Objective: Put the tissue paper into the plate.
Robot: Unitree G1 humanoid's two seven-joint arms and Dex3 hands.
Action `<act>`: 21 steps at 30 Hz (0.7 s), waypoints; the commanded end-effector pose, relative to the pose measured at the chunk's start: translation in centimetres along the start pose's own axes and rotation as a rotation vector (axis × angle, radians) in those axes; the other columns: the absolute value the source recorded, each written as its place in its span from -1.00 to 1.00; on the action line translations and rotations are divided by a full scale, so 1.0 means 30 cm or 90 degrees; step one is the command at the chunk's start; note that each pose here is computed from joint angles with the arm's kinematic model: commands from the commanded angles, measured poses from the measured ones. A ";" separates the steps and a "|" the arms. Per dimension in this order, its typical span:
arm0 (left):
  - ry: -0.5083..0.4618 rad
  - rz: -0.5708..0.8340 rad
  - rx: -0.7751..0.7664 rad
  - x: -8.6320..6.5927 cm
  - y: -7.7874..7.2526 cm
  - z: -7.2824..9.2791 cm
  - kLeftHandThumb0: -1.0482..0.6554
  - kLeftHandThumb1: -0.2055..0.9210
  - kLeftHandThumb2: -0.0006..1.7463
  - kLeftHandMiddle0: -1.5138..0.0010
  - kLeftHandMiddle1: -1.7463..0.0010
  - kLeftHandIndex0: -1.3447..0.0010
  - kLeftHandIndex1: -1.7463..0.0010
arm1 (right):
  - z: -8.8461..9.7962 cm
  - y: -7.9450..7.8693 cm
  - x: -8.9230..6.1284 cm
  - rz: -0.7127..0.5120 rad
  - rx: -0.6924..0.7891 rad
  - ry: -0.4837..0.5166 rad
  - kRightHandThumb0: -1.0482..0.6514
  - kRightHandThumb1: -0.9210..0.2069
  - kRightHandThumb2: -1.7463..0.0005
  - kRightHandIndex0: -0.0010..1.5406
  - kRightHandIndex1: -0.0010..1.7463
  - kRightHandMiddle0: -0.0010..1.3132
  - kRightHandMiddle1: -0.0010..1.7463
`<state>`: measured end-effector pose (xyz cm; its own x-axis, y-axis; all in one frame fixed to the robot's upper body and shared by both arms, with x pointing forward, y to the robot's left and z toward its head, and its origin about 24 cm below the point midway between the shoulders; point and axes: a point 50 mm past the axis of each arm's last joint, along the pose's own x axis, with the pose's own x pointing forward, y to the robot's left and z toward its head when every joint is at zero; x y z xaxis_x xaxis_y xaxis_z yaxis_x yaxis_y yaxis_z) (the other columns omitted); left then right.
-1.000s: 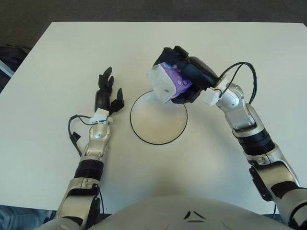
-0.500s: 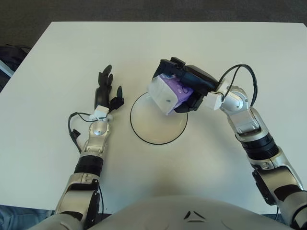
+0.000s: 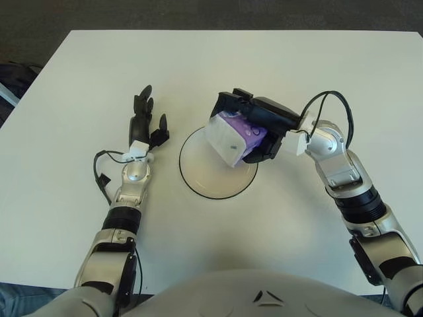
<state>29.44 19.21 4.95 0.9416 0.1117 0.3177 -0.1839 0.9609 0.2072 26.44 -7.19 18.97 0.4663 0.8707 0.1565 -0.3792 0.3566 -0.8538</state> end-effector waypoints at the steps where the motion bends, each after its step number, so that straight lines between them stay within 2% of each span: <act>1: 0.248 -0.052 0.025 -0.329 -0.051 -0.247 -0.60 1.00 -0.08 0.61 0.99 1.00 0.34 | 0.039 0.015 -0.016 0.006 -0.001 -0.052 0.23 0.38 -0.73 -0.03 0.94 -0.20 1.00; 21: 0.250 -0.042 0.016 -0.328 -0.067 -0.249 -0.56 1.00 -0.09 0.58 0.98 1.00 0.32 | 0.040 0.022 -0.013 -0.007 -0.010 -0.073 0.23 0.37 -0.71 -0.02 0.92 -0.21 1.00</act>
<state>29.80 19.23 5.04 0.9380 0.1115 0.3282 -0.1874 0.9597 0.2096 25.82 -7.11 18.75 0.4235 0.8902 0.1680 -0.3683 0.3386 -0.8658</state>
